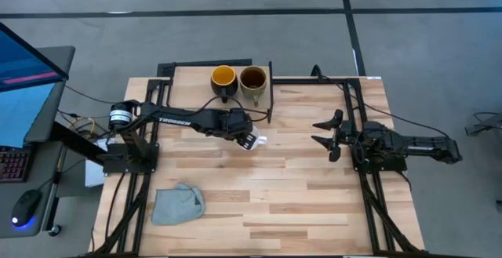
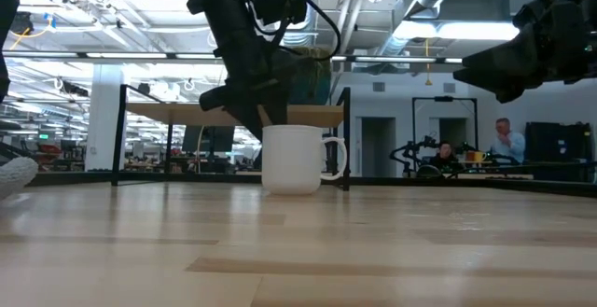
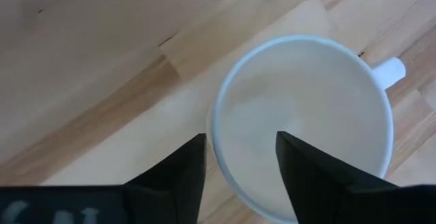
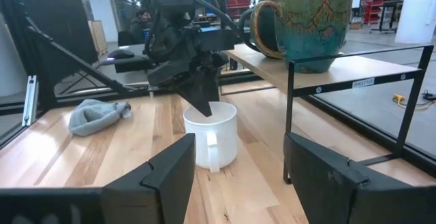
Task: Stack small to large cups/mugs on shelf
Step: Put the white mug on the shelf
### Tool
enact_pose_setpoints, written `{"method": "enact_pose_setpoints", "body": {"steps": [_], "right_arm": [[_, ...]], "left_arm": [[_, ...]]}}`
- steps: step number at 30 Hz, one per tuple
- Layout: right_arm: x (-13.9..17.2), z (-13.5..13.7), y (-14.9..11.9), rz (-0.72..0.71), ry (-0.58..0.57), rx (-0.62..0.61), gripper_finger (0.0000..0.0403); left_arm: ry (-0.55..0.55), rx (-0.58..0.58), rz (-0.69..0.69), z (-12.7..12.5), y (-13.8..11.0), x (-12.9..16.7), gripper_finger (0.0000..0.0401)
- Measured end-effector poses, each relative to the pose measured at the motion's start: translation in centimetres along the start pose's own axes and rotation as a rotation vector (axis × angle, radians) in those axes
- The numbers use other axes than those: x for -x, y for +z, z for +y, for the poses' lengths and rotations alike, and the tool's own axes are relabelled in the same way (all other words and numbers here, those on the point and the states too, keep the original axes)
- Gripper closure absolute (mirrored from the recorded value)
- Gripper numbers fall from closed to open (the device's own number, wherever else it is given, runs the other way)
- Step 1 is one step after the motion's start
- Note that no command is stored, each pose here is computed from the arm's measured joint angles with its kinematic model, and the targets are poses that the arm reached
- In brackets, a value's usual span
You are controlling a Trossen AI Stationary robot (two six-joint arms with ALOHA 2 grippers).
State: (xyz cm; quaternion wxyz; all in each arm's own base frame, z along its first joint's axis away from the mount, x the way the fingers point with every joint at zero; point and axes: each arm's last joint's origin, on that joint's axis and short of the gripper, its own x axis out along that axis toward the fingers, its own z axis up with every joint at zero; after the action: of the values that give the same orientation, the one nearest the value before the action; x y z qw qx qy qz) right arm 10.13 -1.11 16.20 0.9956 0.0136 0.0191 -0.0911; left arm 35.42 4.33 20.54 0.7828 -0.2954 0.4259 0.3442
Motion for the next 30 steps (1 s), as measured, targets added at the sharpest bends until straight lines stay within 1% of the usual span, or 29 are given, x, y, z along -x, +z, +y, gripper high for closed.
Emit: {"method": "enact_pose_setpoints", "body": {"steps": [11, 15, 20, 24, 30], "right_arm": [[0.0, 0.0, 0.0, 0.0, 0.0, -0.001, 0.0158], [0.0, 0.0, 0.0, 0.0, 0.0, -0.027, 0.0158], [0.0, 0.0, 0.0, 0.0, 0.001, -0.034, 0.0158], [0.0, 0.0, 0.0, 0.0, 0.001, -0.034, 0.0158], [0.0, 0.01, 0.0, 0.0, 0.002, -0.034, 0.0158]], "left_arm": [[0.004, -0.007, 0.0, 0.03, -0.01, 0.01, 0.03], [0.005, -0.01, 0.001, 0.04, -0.02, 0.01, 0.0321], [0.005, -0.083, 0.002, 0.04, -0.03, 0.01, 0.0352], [0.009, -0.119, 0.006, 0.08, -0.07, 0.01, 0.0389], [0.052, -0.152, 0.029, 0.46, -0.3, 0.19, 0.0398]]}}
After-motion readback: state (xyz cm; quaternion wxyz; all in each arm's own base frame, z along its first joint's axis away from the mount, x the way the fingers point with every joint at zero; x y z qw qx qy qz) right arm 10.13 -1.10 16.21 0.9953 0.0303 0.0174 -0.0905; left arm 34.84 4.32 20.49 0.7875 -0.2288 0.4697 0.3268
